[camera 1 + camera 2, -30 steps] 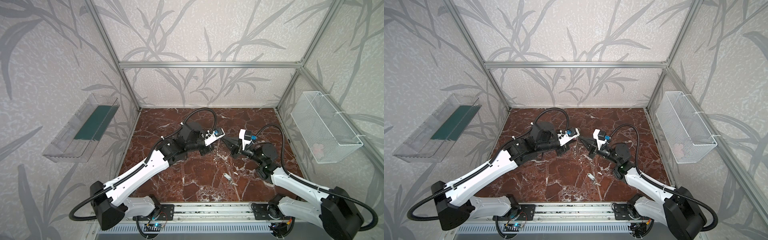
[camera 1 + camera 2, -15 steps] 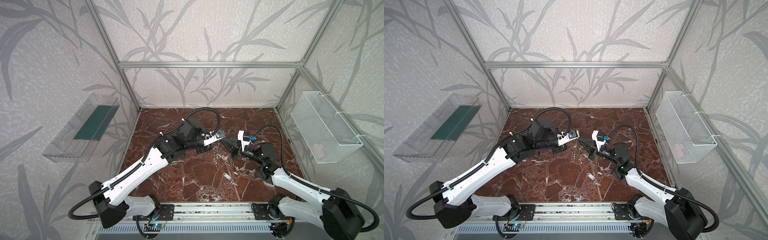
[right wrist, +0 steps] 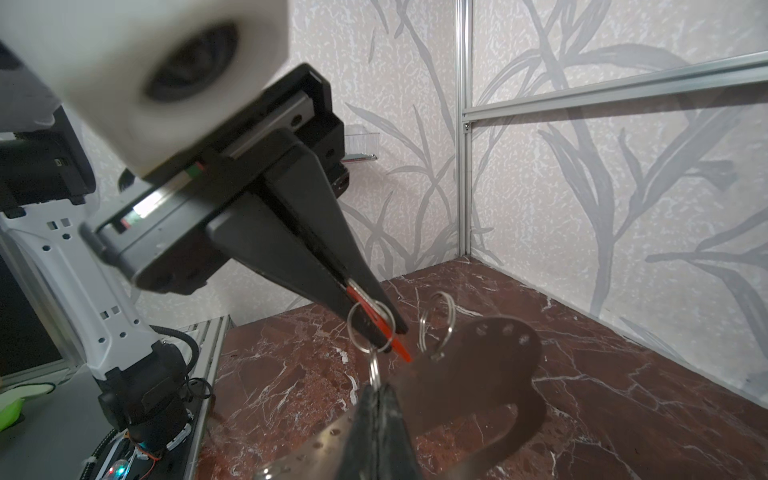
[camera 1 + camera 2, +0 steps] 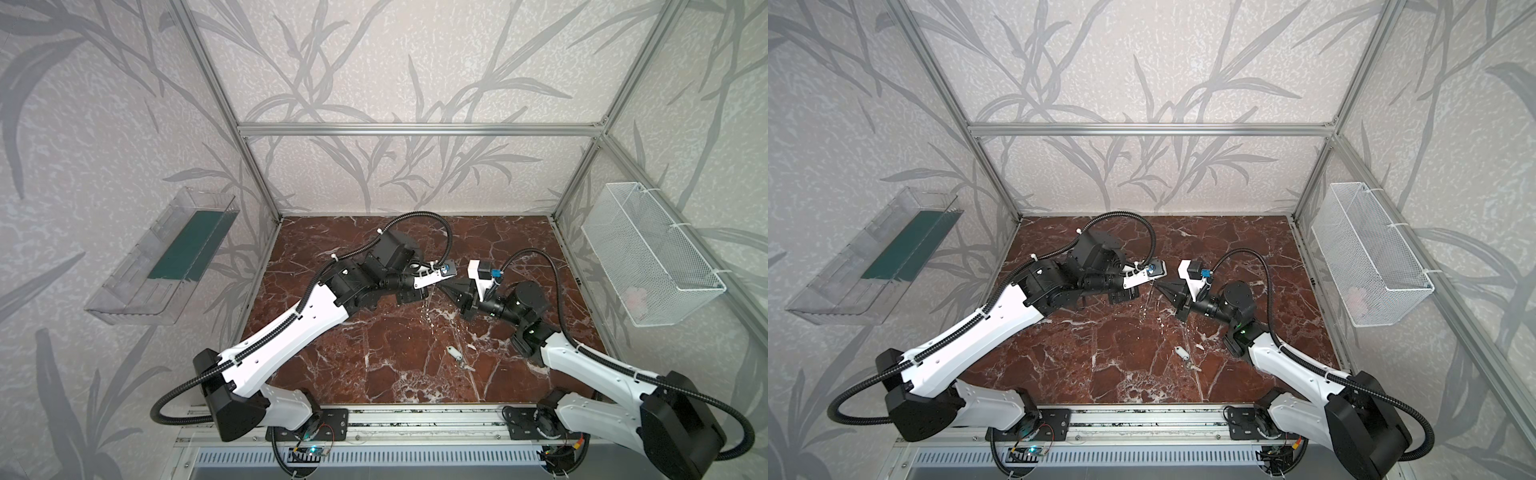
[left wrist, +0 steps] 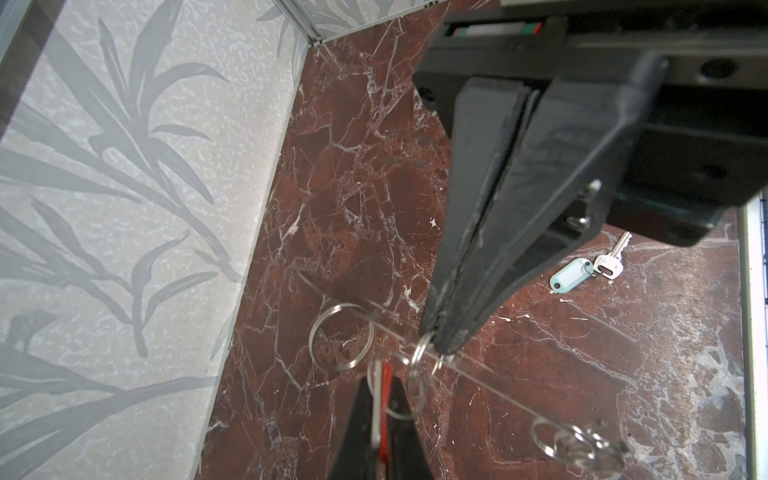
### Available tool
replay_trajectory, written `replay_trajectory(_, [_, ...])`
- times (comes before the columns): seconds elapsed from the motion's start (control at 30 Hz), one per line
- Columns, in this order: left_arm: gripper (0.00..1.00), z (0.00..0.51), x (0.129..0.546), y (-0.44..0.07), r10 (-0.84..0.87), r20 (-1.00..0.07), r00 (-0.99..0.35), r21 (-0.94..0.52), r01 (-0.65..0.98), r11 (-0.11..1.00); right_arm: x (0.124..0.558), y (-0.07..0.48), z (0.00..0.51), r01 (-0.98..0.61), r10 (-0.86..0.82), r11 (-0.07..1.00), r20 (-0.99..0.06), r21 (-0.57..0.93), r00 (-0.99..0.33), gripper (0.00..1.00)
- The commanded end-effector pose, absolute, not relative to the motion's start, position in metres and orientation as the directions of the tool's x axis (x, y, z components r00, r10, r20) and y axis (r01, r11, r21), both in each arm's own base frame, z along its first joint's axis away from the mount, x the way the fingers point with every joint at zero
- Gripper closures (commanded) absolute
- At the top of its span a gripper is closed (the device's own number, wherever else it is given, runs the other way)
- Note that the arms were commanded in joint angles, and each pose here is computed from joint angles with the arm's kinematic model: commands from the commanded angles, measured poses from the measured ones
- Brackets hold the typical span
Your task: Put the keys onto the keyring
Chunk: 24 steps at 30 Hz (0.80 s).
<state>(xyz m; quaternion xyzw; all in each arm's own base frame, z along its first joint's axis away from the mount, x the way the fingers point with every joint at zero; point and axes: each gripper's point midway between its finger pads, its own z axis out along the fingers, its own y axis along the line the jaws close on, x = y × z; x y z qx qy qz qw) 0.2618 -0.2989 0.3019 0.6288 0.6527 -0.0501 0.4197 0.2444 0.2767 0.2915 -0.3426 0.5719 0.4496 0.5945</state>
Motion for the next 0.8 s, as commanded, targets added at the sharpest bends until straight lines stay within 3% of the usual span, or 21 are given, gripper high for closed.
replay_trajectory(0.0, [1.00,0.306,0.262,-0.297,0.796,-0.584,0.161,0.485,0.855,0.183,0.251,0.275,0.295,-0.917,0.120,0.389,-0.992,0.091,-0.048,1.00])
replay_trajectory(0.1, [1.00,0.296,0.265,-0.291,0.830,-0.540,0.141,0.489,0.855,0.173,0.258,0.267,0.282,-0.886,0.081,0.452,-0.994,0.102,-0.073,1.00])
replay_trajectory(0.27, [1.00,0.268,0.267,-0.284,0.874,-0.481,0.076,0.452,0.875,0.173,0.269,0.246,0.270,-0.826,0.068,0.553,-0.994,0.108,-0.085,0.74])
replay_trajectory(0.37, [1.00,0.246,0.272,-0.287,0.879,-0.477,0.016,0.414,0.886,0.208,0.279,0.225,0.256,-0.743,0.009,0.666,-0.996,0.074,-0.090,0.65])
replay_trajectory(0.57, [1.00,0.198,0.289,-0.311,0.848,-0.491,-0.199,0.268,0.892,0.364,0.289,0.158,0.217,-0.468,-0.151,0.882,-0.975,-0.058,-0.165,0.59])
replay_trajectory(0.77, [1.00,0.169,0.296,-0.352,0.792,-0.555,-0.253,0.152,0.906,0.395,0.273,0.121,0.205,-0.352,-0.211,0.926,-0.959,-0.135,-0.187,0.56])
